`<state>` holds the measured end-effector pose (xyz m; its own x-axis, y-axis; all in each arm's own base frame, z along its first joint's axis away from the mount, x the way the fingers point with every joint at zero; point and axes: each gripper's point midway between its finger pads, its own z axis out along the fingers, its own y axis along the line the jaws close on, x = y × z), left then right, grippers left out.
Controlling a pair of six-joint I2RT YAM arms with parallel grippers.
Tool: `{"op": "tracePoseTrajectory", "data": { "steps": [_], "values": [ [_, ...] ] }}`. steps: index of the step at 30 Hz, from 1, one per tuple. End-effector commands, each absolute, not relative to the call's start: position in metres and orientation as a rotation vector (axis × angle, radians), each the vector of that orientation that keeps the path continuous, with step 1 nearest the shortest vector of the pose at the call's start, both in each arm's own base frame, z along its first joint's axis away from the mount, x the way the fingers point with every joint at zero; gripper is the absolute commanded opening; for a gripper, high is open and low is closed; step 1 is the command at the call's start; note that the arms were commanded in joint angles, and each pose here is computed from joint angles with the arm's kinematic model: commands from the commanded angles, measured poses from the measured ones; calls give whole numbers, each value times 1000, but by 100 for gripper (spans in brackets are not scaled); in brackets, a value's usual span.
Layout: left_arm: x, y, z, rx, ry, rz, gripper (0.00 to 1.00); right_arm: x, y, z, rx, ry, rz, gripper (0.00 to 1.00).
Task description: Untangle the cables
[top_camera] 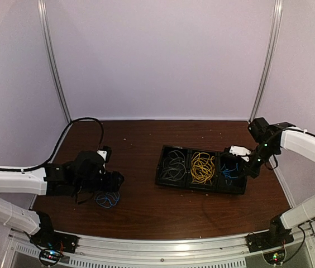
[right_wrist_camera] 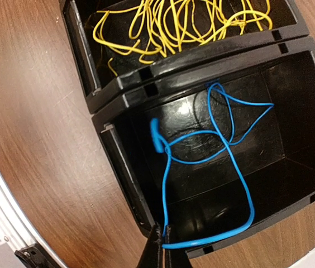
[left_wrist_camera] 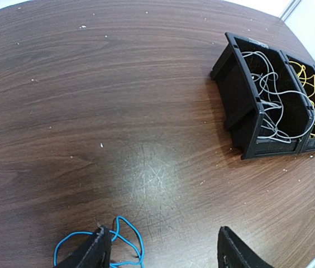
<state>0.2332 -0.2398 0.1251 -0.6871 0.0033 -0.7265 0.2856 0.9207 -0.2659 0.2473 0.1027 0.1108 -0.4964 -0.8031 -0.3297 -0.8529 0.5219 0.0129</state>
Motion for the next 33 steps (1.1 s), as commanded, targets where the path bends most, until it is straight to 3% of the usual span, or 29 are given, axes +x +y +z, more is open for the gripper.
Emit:
{"op": "tracePoseTrajectory", "data": {
  "steps": [1, 8, 16, 24, 28, 33],
  "values": [
    [239, -243, 132, 192, 2269, -479, 66, 276, 102, 116, -1322, 2464, 185, 0],
    [237, -241, 133, 182, 2268, -483, 66, 284, 92, 92, -1368, 2547, 114, 0],
    [237, -235, 129, 183, 2289, -445, 68, 275, 86, 109, -1370, 2561, 59, 30],
    [243, -210, 87, 109, 2431, -361, 69, 259, 77, 141, -1351, 2543, 3, 42],
    [247, -205, 70, 95, 2490, -371, 61, 263, 105, 160, -1362, 2431, 98, 44],
    [244, -202, 64, 96, 2531, -359, 55, 265, 183, 162, -1478, 2248, 188, 43]
  ]
}}
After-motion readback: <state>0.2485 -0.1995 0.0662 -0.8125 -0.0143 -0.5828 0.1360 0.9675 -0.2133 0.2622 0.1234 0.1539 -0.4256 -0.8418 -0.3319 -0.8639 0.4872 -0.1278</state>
